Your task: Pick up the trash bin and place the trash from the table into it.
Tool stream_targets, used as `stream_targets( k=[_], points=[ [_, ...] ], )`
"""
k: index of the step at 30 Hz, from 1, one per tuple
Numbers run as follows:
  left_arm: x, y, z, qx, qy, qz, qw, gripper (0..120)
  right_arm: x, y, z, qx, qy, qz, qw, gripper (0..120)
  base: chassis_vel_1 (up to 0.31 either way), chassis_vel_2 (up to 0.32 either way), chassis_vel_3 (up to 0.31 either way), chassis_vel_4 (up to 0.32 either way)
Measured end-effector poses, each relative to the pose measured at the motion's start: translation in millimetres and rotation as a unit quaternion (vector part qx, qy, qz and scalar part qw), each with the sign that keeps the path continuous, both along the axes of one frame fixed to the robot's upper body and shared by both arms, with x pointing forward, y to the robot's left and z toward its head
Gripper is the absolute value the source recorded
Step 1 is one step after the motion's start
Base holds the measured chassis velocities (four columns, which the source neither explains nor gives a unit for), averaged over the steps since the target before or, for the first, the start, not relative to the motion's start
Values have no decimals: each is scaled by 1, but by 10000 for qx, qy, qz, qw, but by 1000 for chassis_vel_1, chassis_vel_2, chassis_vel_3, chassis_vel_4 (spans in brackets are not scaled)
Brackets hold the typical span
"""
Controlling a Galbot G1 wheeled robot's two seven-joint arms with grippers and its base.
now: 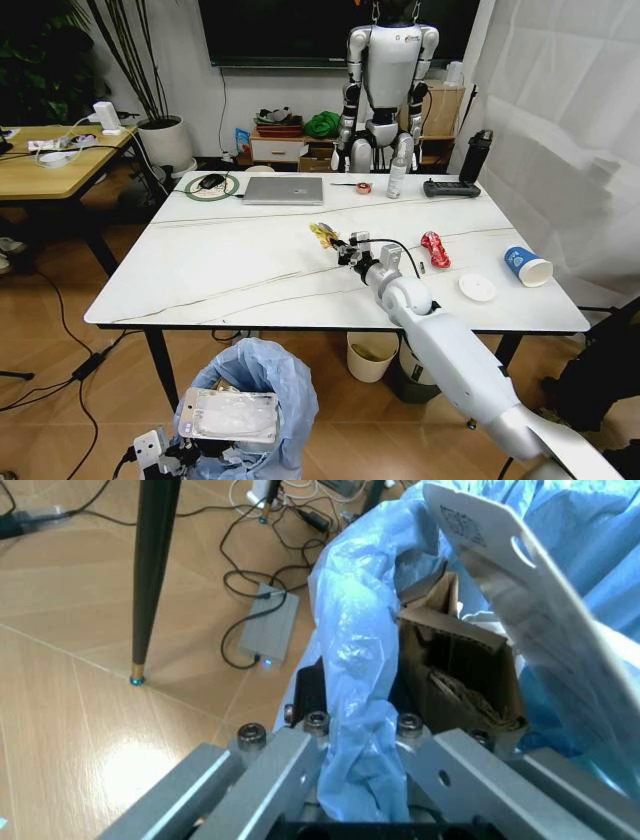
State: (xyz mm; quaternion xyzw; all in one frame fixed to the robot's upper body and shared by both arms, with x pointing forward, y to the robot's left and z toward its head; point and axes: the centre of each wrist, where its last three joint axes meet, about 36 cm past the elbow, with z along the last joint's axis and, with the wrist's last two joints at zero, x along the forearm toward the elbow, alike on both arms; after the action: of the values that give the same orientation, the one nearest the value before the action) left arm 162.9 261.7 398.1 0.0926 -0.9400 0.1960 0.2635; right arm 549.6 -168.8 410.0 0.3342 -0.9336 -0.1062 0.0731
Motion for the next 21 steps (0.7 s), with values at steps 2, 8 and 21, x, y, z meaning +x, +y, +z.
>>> stream_targets(
  k=[2, 8, 21],
  points=[
    [0, 0, 1, -12, -10, -6, 10000, 0, -31, -2, -1, 113, -277, 557, 9980, 0, 0, 0, 0, 0],
    [1, 2, 3, -10, -50, 7, 10000, 0, -106, 23, 3, 463, -511, 1885, 9796, 0, 0, 0, 0, 0],
    [4, 7, 9, 14, -126, 83, 9999, 0, -204, 57, -34, 50, -229, 3033, 9526, 0, 0, 0, 0, 0]
  ],
)
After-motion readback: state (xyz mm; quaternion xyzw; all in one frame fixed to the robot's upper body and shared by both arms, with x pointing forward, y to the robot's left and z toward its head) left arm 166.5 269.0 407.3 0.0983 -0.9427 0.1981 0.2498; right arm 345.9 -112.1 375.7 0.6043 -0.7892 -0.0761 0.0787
